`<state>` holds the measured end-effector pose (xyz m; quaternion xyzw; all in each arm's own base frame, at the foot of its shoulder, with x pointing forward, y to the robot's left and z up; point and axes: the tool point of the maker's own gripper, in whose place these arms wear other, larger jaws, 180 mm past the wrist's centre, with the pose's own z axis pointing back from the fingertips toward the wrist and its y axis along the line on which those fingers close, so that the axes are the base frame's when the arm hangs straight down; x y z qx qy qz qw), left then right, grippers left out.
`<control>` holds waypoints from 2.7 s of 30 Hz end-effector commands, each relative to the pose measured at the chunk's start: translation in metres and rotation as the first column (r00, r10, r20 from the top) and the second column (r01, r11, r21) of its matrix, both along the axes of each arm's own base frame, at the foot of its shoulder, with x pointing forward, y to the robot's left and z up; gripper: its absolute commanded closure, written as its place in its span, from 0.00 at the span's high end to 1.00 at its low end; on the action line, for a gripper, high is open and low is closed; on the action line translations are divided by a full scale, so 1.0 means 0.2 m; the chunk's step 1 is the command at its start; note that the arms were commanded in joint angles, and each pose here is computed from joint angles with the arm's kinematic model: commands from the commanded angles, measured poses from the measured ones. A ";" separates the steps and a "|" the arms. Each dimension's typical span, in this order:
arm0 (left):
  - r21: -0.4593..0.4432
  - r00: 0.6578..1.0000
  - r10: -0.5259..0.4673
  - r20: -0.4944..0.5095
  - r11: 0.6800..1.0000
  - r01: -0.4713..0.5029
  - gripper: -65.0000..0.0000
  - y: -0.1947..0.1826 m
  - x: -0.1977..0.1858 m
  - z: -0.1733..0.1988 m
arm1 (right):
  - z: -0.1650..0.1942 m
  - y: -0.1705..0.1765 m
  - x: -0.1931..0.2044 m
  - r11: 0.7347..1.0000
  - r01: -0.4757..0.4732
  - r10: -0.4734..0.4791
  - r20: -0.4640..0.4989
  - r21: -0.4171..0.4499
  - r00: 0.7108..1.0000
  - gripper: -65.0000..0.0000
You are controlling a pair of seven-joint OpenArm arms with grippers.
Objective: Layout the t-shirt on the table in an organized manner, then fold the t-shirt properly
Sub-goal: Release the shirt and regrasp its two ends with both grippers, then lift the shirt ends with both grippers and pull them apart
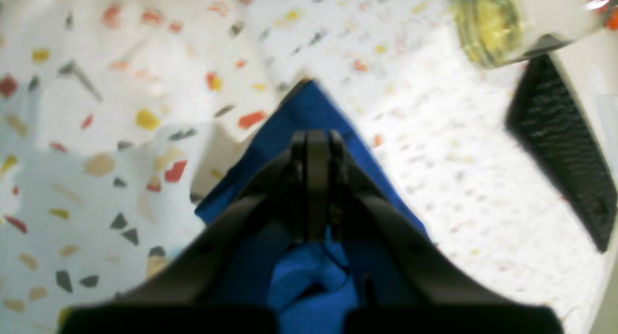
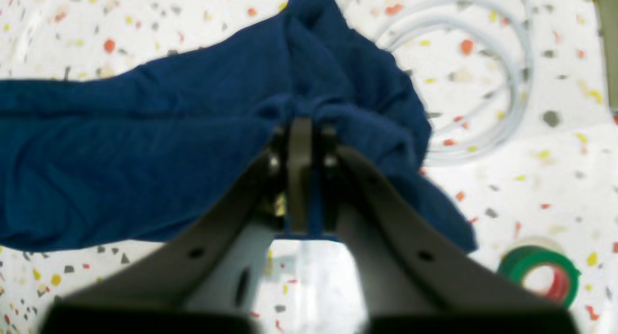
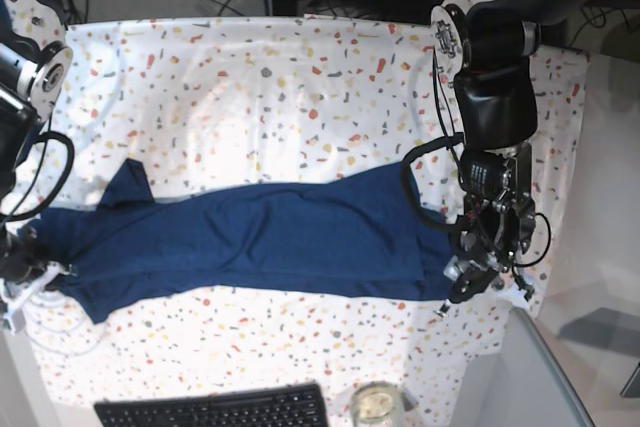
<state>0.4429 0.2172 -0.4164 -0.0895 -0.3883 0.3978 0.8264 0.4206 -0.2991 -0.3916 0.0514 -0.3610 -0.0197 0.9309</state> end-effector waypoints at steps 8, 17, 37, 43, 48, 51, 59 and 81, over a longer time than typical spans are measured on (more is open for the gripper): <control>0.048 0.998 0.029 0.058 0.998 -0.032 0.13 0.11 -0.02 0.06 | 0.10 0.03 -0.29 0.952 -0.145 0.136 -0.051 -0.271 0.989 0.75; 0.205 0.994 0.024 0.110 0.978 -0.046 0.64 0.29 -0.39 0.12 | -0.18 0.33 -0.59 0.926 -0.306 0.270 -0.176 -0.223 0.946 0.79; 0.201 0.972 -0.232 -0.033 0.951 0.234 0.75 0.09 -1.00 -0.16 | -0.55 0.43 -0.43 0.977 -0.207 0.213 -0.187 0.055 0.959 0.54; 0.182 0.973 -0.229 -0.016 0.957 0.228 0.75 0.04 -0.98 -0.15 | -0.60 0.46 -0.61 0.973 -0.226 0.229 -0.195 0.038 0.954 0.05; 0.152 0.951 -0.308 0.009 0.941 0.304 0.75 -0.15 -0.88 -0.16 | -0.55 0.48 -0.80 0.963 -0.268 0.261 -0.170 -0.022 0.950 0.00; 0.128 0.927 -0.374 0.019 0.921 0.368 0.75 -0.30 -0.80 -0.17 | -0.51 0.50 -0.87 0.958 -0.284 0.275 -0.156 -0.039 0.949 0.00; 0.018 0.945 -0.326 0.016 0.945 0.325 0.75 -0.44 -0.70 -0.28 | -0.50 0.50 -0.90 0.956 -0.289 0.278 -0.157 -0.047 0.948 0.00; 0.018 0.942 -0.322 0.094 0.947 0.322 0.00 -0.44 -0.68 -0.07 | -0.43 0.54 -0.93 0.957 -0.290 0.283 -0.145 -0.024 0.948 0.67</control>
